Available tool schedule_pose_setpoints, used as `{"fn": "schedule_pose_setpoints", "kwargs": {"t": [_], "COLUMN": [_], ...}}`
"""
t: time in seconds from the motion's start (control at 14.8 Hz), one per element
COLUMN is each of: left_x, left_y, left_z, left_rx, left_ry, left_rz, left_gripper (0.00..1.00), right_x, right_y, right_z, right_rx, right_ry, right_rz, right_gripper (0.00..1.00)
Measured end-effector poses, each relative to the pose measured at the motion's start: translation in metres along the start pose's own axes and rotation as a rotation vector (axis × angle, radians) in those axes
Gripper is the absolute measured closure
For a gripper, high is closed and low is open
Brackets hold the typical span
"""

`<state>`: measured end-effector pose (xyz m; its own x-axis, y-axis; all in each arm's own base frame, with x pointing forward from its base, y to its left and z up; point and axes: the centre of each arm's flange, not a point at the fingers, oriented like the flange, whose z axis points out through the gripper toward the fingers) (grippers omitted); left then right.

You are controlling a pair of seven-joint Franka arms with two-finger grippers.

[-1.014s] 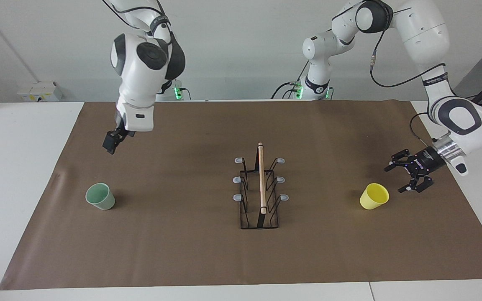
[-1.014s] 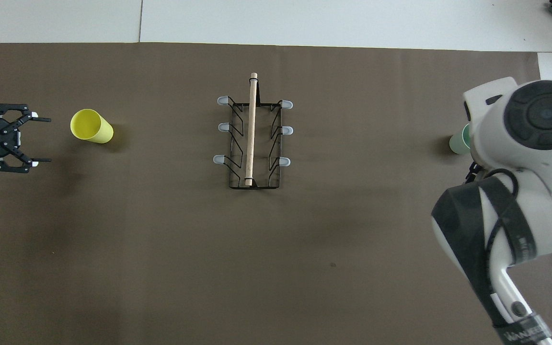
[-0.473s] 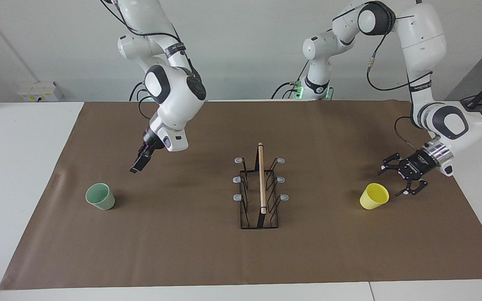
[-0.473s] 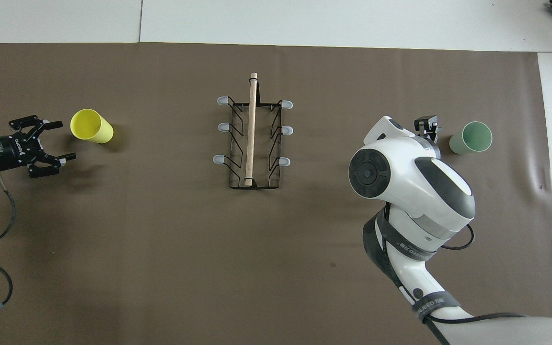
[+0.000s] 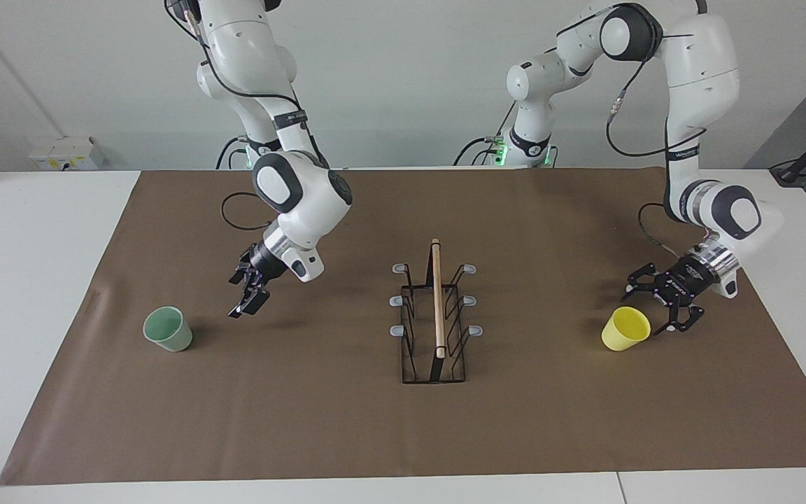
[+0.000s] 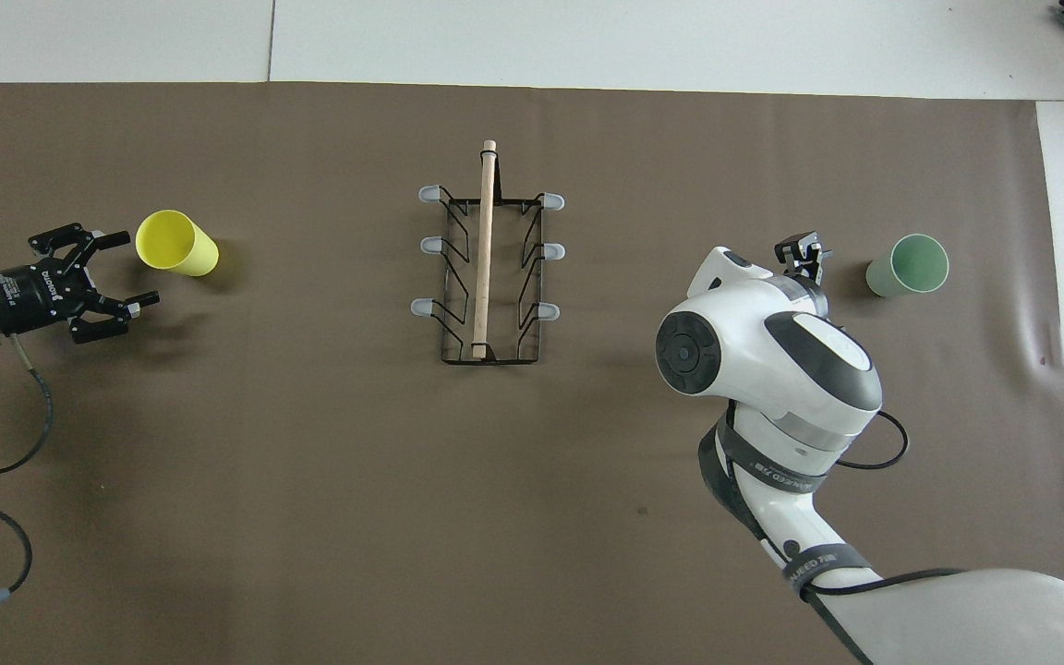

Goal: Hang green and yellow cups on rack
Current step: 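Grasp the yellow cup with the left gripper while the right gripper grasps the green cup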

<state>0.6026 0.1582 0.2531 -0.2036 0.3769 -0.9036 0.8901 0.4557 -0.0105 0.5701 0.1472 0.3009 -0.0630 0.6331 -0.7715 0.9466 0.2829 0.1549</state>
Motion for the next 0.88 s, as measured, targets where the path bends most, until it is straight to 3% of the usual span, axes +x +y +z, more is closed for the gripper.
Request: {"fn": "schedule_pose_setpoints", "kwargs": {"t": [0.34, 0.68, 0.88], "left_x": [0.017, 0.022, 0.019], "left_y": [-0.002, -0.002, -0.003], "left_z": [0.016, 0.024, 0.032], "left_rx": [-0.019, -0.042, -0.053], "left_ry": [-0.058, -0.093, -0.118], "left_rz": [0.009, 0.033, 0.049], "left_gripper": [0.00, 0.00, 0.00], "right_x": [0.024, -0.002, -0.006], "right_y": [-0.005, -0.010, -0.012], "right_z": [0.023, 0.072, 0.079], "right_rx": [-0.061, -0.125, -0.142], "right_ry": [0.001, -0.007, -0.005], "right_rz": [-0.091, -0.128, -0.116], "right_gripper": [0.00, 0.00, 0.00]}}
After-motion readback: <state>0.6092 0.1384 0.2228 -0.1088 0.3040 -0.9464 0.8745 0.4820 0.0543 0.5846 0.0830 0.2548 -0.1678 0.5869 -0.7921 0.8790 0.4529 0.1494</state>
